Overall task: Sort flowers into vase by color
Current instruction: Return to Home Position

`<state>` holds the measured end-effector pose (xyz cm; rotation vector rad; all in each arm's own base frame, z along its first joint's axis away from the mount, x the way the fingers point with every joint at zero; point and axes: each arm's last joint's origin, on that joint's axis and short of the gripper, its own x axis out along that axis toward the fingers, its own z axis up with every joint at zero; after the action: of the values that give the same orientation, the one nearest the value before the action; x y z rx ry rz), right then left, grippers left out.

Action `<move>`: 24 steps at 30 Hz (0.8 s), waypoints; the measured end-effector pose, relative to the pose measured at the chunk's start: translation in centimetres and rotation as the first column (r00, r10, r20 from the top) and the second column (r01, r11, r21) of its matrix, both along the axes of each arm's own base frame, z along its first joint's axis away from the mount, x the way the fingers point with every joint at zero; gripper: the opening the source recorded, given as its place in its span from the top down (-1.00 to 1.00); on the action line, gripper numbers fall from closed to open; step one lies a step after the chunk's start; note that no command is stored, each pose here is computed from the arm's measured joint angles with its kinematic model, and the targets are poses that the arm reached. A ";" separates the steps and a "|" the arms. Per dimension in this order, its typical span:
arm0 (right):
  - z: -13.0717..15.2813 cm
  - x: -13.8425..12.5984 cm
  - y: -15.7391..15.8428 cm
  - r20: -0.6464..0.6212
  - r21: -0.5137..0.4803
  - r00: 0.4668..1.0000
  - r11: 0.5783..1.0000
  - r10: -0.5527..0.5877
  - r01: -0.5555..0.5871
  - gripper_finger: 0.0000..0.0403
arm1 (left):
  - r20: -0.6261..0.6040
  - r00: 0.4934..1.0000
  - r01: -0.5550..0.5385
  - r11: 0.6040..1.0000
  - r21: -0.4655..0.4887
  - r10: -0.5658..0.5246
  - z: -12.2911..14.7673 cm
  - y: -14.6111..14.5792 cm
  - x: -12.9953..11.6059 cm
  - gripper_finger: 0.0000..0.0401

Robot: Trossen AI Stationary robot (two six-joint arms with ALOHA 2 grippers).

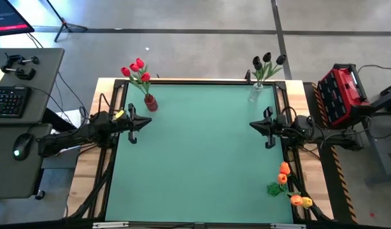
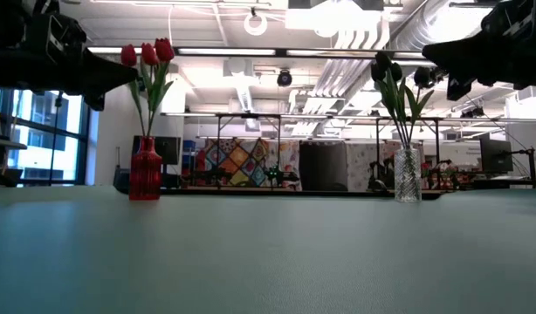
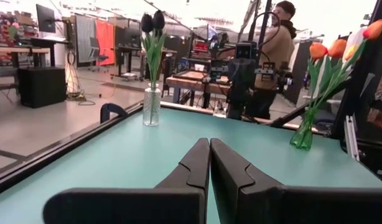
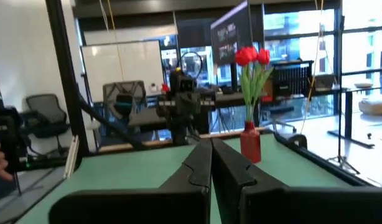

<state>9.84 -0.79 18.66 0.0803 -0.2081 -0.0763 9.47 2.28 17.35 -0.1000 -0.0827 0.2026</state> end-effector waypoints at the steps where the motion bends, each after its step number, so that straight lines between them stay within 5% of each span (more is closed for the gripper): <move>1: -0.1 0.0 0.0 -0.007 -0.001 1.000 1.000 0.000 0.000 1.00 | 0.000 1.000 0.000 1.000 0.000 0.000 0.0 0.0 0.0 1.00; 12: 0.1 -0.4 0.0 0.020 -0.003 1.000 1.000 0.006 -0.006 1.00 | 0.033 0.998 0.048 0.996 0.079 -0.051 0.5 -0.2 -0.1 1.00; 24: 0.4 -0.5 0.1 0.058 -0.006 0.998 0.999 0.036 -0.036 1.00 | 0.030 0.999 0.025 0.999 0.030 -0.026 0.3 -0.1 -0.1 1.00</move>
<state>9.36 -0.66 19.10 0.0818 -0.2647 -0.0378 9.41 2.16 17.70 -0.0747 -0.1143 0.1740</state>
